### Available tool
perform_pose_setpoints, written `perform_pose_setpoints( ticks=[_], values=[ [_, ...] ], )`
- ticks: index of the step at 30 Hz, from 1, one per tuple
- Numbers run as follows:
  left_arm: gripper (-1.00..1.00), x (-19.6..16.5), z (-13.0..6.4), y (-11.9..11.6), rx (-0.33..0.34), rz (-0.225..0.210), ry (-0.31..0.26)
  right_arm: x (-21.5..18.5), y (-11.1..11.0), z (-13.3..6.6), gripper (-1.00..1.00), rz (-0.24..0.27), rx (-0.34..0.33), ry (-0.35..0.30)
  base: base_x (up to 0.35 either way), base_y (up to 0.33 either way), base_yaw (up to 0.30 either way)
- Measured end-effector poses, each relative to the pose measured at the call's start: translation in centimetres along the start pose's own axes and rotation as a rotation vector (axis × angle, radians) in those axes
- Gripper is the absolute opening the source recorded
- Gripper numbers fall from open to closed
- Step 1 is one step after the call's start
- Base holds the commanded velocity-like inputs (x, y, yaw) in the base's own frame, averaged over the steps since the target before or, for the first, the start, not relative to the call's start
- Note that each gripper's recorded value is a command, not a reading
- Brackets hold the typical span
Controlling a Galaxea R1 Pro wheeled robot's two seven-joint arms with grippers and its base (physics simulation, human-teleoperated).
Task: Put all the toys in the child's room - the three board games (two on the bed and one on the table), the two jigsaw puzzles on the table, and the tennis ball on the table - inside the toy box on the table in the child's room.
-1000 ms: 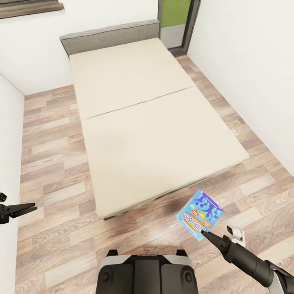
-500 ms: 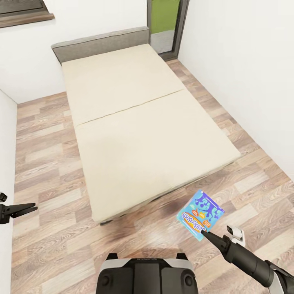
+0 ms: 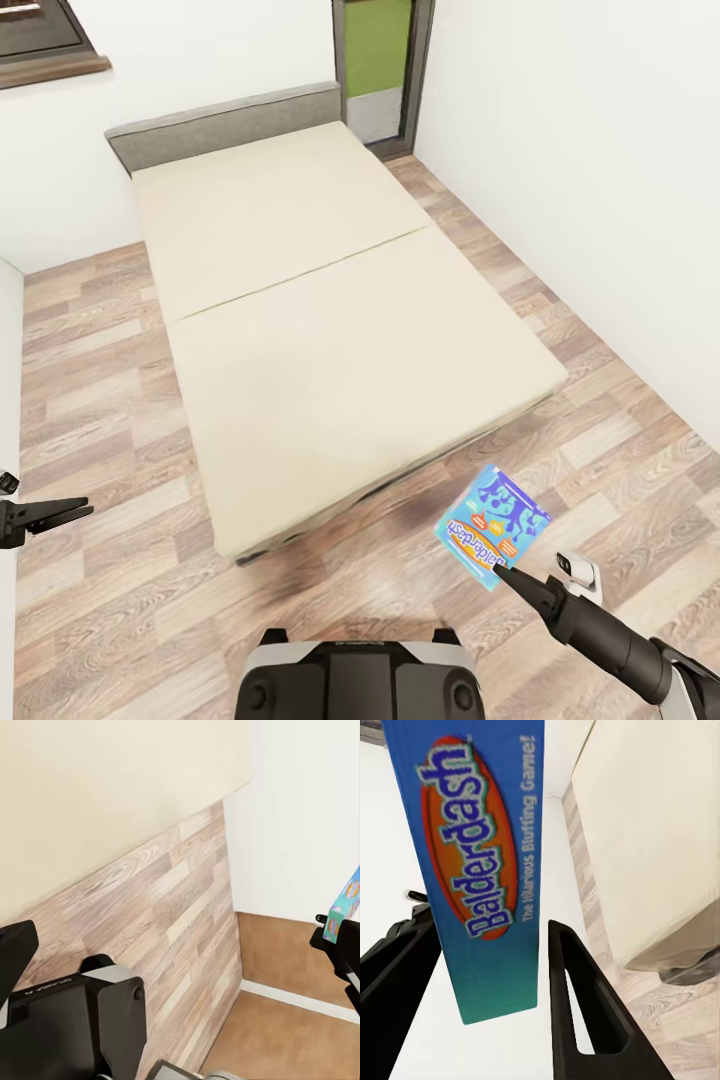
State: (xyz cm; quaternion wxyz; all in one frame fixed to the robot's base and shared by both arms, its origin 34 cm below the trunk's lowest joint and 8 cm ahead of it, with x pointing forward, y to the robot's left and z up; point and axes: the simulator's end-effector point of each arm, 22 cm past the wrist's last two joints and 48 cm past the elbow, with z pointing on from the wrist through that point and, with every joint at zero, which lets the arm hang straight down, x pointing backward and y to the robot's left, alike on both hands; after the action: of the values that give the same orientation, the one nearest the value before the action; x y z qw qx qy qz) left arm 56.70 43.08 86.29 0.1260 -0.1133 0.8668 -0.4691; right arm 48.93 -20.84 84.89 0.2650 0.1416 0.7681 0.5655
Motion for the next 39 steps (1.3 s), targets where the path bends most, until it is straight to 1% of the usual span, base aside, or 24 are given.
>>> perform_pose_setpoints(
  ticks=[8,18,39],
  values=[
    [1.0,-0.2,-0.2,-0.5,0.004,0.011,-0.007,-1.0,0.0,-0.9,-1.0,-0.014,0.015,-0.028,0.0,0.0,-0.126],
    [1.0,-0.5,-0.6,-1.2,0.01,0.024,-0.016,-1.4,0.5,-1.0,-1.0,-0.026,0.009,-0.036,0.0,0.0,-0.144],
    [1.0,-1.0,-1.2,-2.5,0.02,0.049,-0.032,-2.1,2.3,-1.1,-1.0,-0.053,-0.034,-0.048,0.0,0.0,-0.157]
  ],
)
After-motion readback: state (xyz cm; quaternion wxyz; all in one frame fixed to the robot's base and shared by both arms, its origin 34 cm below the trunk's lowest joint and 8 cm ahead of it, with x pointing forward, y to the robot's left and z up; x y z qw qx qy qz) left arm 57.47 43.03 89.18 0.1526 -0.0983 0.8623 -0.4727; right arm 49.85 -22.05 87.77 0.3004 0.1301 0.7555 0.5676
